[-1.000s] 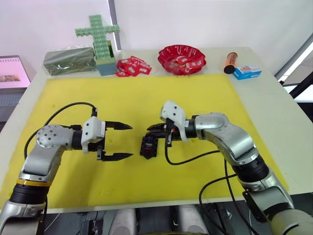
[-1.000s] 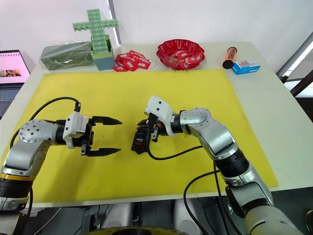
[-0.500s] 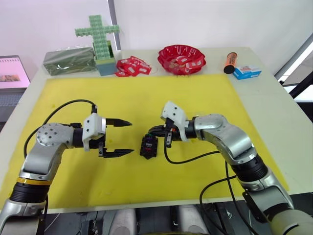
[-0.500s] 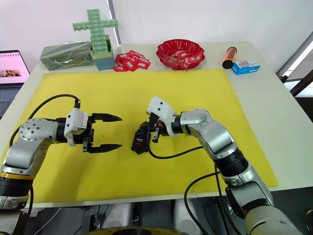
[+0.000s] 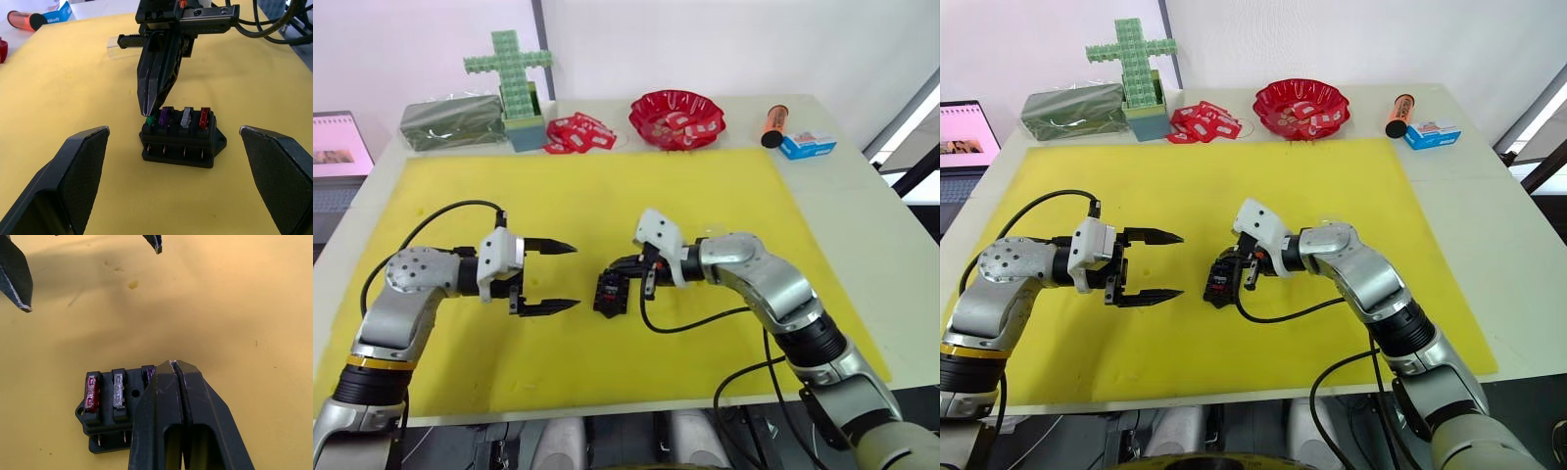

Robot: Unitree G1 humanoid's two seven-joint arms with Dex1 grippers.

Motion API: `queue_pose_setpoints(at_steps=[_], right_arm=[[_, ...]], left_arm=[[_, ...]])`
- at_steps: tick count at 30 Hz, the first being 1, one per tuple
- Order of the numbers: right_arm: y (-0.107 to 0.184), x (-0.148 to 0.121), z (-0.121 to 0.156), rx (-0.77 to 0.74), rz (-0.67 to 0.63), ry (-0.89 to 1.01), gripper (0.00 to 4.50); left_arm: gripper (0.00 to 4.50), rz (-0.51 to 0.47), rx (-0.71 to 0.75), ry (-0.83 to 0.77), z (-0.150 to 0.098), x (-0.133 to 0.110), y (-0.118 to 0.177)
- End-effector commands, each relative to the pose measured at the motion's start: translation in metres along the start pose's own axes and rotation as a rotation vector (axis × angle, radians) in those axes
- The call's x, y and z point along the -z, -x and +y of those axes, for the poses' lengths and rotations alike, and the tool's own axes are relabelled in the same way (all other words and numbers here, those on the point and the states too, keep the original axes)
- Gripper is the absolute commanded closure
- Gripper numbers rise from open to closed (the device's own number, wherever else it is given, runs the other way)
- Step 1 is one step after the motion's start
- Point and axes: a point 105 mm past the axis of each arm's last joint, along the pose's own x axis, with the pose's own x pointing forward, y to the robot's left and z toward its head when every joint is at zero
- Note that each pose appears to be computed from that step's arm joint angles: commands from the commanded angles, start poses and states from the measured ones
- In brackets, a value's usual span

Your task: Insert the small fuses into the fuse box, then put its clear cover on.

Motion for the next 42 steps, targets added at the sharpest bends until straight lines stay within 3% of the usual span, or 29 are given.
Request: queue_pose_setpoints(at_steps=[1, 19, 35, 38, 42], right_arm=[[-0.001, 0.02, -0.003, 0.026, 0.068, -0.059, 4.48], [-0.011, 0.043, 0.0, -0.003, 0.131, -0.258, 4.48], [-0.016, 0.061, 0.008, -0.037, 0.206, -0.281, 4.48], [-0.016, 0.054, 0.007, -0.042, 0.176, -0.26, 4.48], [-0.013, 0.023, 0.007, -0.067, 0.03, -0.16, 4.48]], left_arm=[[0.0, 0.003, 0.007, -0.034, 0.0, -0.004, 0.001], [0.0, 0.009, 0.009, -0.044, -0.001, -0.001, 0.001], [0.0, 0.014, 0.001, -0.041, -0.002, 0.0, 0.003], [0.0, 0.016, -0.001, -0.04, -0.002, 0.001, 0.004], [0.0, 0.013, -0.012, -0.036, -0.001, 0.001, 0.007]])
